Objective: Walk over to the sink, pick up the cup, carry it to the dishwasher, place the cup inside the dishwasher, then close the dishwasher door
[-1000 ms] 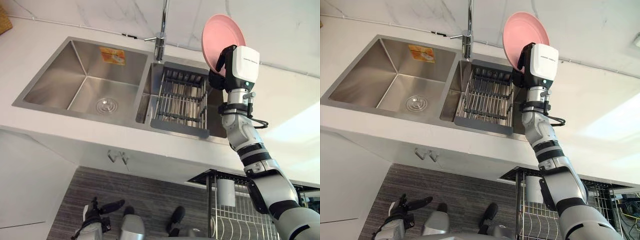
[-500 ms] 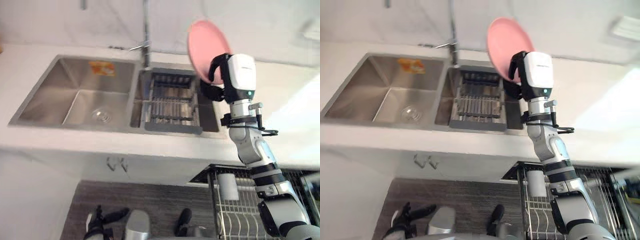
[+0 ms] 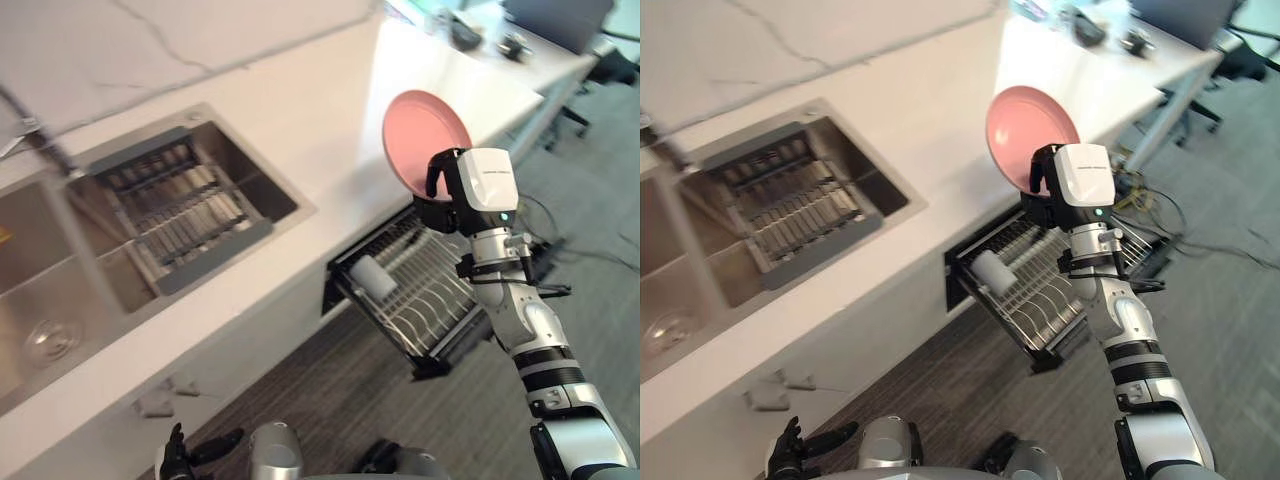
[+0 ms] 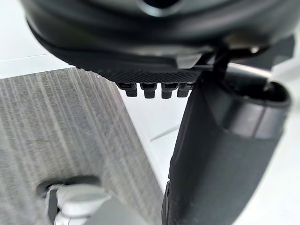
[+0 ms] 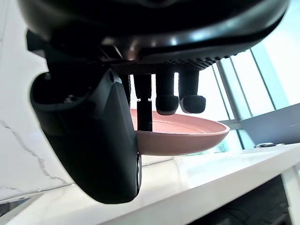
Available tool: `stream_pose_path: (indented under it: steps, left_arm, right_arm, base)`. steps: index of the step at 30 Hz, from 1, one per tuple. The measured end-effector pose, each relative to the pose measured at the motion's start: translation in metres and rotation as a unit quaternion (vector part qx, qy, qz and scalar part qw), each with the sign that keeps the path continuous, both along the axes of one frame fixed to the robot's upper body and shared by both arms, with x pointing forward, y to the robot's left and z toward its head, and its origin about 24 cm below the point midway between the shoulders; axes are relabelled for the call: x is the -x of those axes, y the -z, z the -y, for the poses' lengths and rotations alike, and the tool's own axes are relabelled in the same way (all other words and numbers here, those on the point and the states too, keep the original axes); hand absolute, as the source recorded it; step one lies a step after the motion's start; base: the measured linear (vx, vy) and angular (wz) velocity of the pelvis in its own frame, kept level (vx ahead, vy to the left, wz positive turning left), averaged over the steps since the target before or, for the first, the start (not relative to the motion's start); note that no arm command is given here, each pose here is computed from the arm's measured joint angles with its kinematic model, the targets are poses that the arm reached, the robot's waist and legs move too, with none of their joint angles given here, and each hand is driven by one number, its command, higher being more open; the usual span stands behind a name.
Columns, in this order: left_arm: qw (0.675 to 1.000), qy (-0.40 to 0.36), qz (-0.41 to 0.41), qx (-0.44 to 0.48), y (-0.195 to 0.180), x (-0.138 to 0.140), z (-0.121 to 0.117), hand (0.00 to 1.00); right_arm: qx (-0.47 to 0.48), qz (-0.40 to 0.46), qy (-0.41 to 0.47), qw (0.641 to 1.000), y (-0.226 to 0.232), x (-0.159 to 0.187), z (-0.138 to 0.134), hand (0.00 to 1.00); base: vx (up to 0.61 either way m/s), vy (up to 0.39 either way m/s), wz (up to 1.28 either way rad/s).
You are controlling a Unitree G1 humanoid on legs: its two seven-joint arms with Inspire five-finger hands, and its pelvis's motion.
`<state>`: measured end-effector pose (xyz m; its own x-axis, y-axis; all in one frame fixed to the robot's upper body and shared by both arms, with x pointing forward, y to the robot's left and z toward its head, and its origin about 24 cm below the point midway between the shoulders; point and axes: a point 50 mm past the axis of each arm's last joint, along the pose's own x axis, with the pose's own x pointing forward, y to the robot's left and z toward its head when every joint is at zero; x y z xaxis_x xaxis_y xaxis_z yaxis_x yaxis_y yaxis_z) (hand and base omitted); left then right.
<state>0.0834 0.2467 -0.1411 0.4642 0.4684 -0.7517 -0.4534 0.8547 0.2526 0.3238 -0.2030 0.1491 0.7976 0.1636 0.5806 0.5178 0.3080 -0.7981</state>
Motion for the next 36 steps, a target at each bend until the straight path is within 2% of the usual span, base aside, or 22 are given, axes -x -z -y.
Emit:
stream_pose_path:
  steps: [3,7,11,18,20,24,29,30,33,36]
  left_arm:
    - [1.0,-0.001,0.016,0.006,-0.002,-0.01,0.001,1.0]
    - [0.999,0.001,0.03,0.016,0.0,-0.014,0.009,1.0]
    - [0.999,-0.003,0.01,0.031,0.007,-0.003,0.019,1.0]
    - [0.999,0.008,0.034,0.024,0.002,-0.016,0.014,1.0]
    - [0.998,0.016,0.051,0.02,-0.003,-0.026,0.007,1.0]
    - [0.994,0.035,0.106,0.006,-0.021,-0.067,-0.005,1.0]
    - [0.989,0.071,0.132,0.01,-0.029,-0.087,0.005,1.0]
    - [0.988,0.076,0.134,0.012,-0.029,-0.09,0.007,1.0]
    - [0.985,0.094,0.145,0.012,-0.032,-0.099,0.013,1.0]
    - [0.984,0.097,0.152,0.009,-0.034,-0.102,0.014,1.0]
  right_arm:
    - [-0.005,-0.019,-0.002,1.0,0.001,-0.001,0.001,0.0]
    - [-0.035,-0.054,0.035,0.997,0.006,0.002,0.021,0.0]
    - [-0.04,-0.077,0.052,0.995,0.008,0.001,0.028,0.0]
    - [-0.058,-0.111,0.056,0.991,0.017,-0.005,0.029,0.0]
    - [-0.057,-0.118,0.061,0.989,0.015,-0.014,0.029,0.0]
    - [-0.063,-0.118,0.074,0.988,-0.002,-0.03,0.033,0.0]
    - [-0.083,-0.167,0.092,0.978,0.011,-0.041,0.035,0.0]
    - [-0.085,-0.171,0.095,0.977,0.012,-0.042,0.036,1.0]
    - [-0.103,-0.182,0.112,0.971,0.013,-0.046,0.04,1.0]
    - [-0.149,-0.156,0.122,0.969,0.011,-0.045,0.045,1.0]
  base:
    - [0.03,-0.163,-0.47]
    - [0.03,-0.108,0.01]
    - [0.0,0.02,0.19]
    - [-0.03,0.141,0.31]
    - [-0.04,0.176,0.25]
    - [-0.07,0.204,0.19]
    - [0.04,0.191,0.19]
    - [0.07,0.222,0.19]
    - [0.06,0.242,0.15]
    - [0.05,0.188,0.04]
